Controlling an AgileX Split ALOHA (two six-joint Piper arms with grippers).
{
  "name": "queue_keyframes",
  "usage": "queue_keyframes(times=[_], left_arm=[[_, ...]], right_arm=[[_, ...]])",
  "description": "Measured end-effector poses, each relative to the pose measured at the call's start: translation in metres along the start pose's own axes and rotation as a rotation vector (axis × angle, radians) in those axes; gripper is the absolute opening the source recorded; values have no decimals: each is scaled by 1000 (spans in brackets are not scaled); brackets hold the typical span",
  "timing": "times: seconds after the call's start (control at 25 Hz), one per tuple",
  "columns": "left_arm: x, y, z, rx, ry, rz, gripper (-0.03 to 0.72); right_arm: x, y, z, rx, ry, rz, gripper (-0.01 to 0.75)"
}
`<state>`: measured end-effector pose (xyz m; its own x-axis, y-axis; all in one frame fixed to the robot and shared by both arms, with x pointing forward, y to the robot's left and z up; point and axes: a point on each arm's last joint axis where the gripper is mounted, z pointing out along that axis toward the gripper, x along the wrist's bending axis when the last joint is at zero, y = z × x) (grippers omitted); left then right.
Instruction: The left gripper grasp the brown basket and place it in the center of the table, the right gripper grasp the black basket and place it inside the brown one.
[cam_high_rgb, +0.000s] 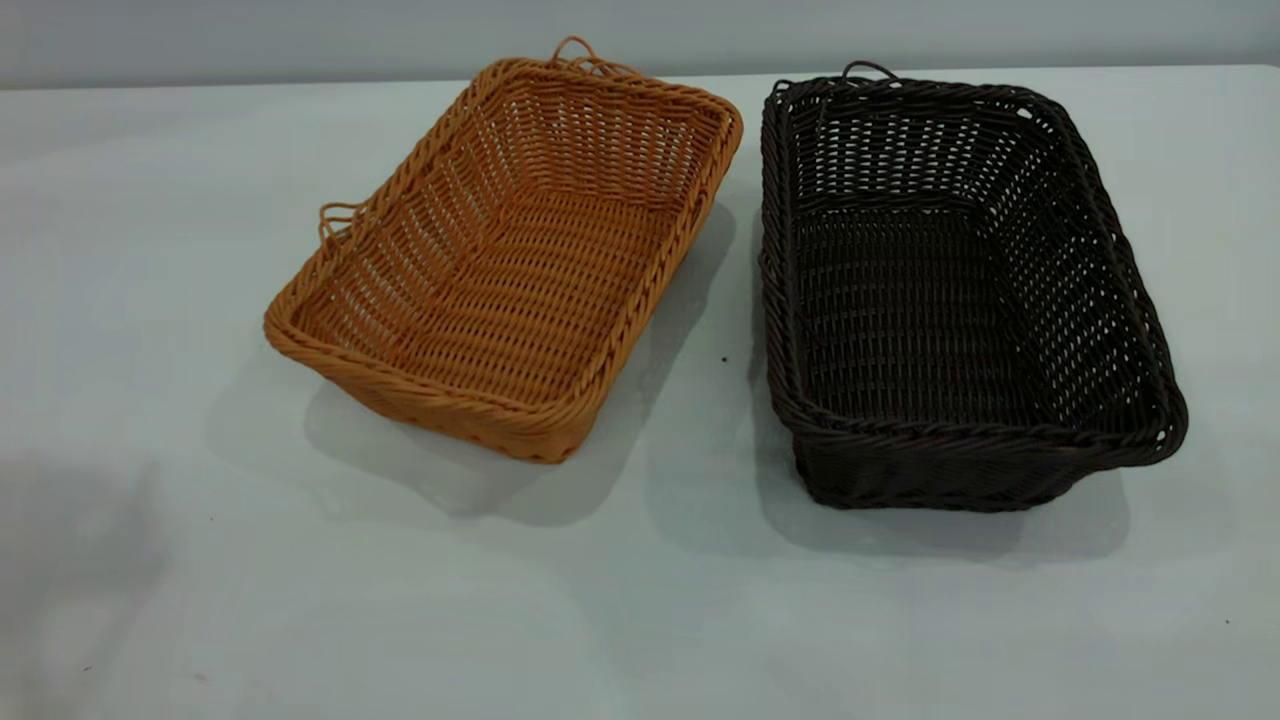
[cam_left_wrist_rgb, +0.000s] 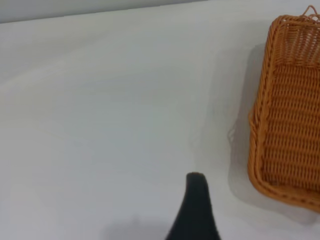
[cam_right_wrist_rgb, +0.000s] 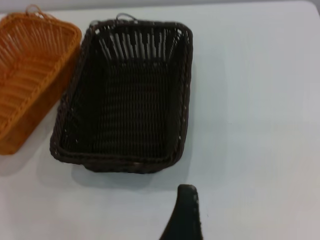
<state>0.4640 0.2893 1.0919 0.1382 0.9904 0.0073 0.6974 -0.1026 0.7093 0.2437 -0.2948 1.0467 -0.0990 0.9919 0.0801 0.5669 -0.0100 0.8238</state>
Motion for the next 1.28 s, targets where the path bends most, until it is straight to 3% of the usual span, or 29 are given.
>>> queue_keyframes(times=[0.2,0.4,0.88,1.28], left_arm=[[0,25,67,28,-43,16,563],[-17,28,139,102,-85,80,563],[-53,-2,278,255,-129,142,563],[-79,-21,347,320,-166,180,563]], right_arm=[[1,32,11,62,-20,19,593],[1,54,39,153,-29,22,593],[7,65,104,395,12,146,593],[10,59,151,576,25,228,593]])
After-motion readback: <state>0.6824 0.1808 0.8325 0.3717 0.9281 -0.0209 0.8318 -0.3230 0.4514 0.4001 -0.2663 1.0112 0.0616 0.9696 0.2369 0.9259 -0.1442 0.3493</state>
